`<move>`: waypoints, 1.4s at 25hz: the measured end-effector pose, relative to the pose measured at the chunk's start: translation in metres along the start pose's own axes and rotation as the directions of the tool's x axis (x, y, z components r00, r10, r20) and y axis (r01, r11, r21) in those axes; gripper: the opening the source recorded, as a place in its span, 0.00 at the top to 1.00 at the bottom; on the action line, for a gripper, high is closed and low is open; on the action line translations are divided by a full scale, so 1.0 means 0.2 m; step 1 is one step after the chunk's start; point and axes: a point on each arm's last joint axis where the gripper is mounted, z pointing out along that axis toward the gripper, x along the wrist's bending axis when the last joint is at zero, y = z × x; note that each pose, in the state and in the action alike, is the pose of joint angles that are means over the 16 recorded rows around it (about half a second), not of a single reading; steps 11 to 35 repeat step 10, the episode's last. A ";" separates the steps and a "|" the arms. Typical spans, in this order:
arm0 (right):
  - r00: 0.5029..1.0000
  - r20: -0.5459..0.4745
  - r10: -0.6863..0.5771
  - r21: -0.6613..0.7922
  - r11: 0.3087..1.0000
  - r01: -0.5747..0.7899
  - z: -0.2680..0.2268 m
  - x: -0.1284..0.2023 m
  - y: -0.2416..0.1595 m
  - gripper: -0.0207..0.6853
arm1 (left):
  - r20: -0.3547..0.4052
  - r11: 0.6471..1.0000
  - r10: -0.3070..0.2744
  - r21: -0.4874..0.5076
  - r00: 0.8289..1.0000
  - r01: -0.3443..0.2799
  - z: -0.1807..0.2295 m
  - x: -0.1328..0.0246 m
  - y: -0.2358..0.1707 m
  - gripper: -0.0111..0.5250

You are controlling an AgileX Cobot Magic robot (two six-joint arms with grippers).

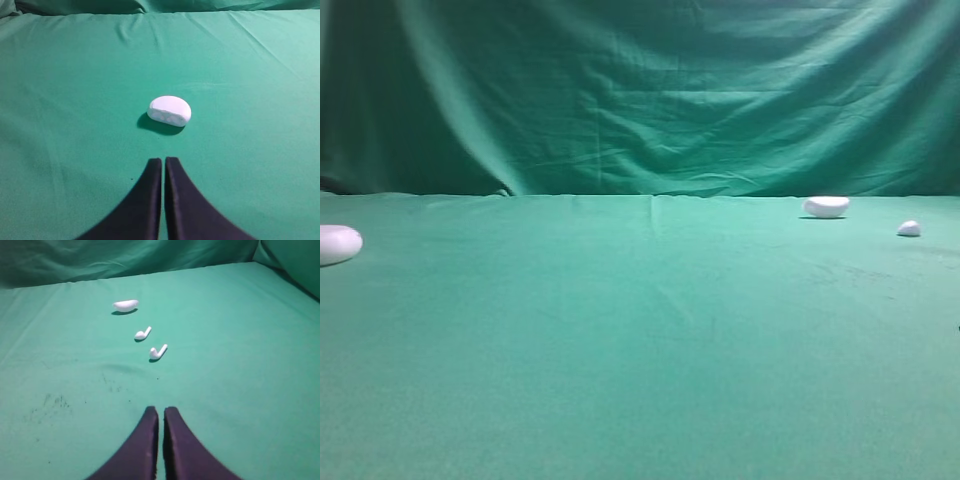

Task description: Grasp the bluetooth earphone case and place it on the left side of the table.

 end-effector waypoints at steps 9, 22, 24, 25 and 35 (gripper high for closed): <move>1.000 -0.001 0.006 0.004 1.000 -0.006 0.00 0.00 0.00 0.97 | 0.000 1.000 0.000 0.000 1.000 0.000 0.00 0.00 0.00 0.98; 1.000 -0.001 0.006 0.004 1.000 -0.006 0.00 0.00 0.00 0.97 | 0.000 1.000 0.000 0.000 1.000 0.000 0.00 0.00 0.00 0.98; 1.000 -0.001 0.006 0.004 1.000 -0.006 0.00 0.00 0.00 0.97 | 0.000 1.000 0.000 0.000 1.000 0.000 0.00 0.00 0.00 0.98; 1.000 -0.001 0.006 0.004 1.000 -0.006 0.00 0.00 0.00 0.97 | 0.000 1.000 0.000 0.000 1.000 0.000 0.00 0.00 0.00 0.98; 1.000 -0.001 0.006 0.004 1.000 -0.006 0.00 0.00 0.00 0.97 | 0.000 1.000 0.000 0.000 1.000 0.000 0.00 0.00 0.00 0.98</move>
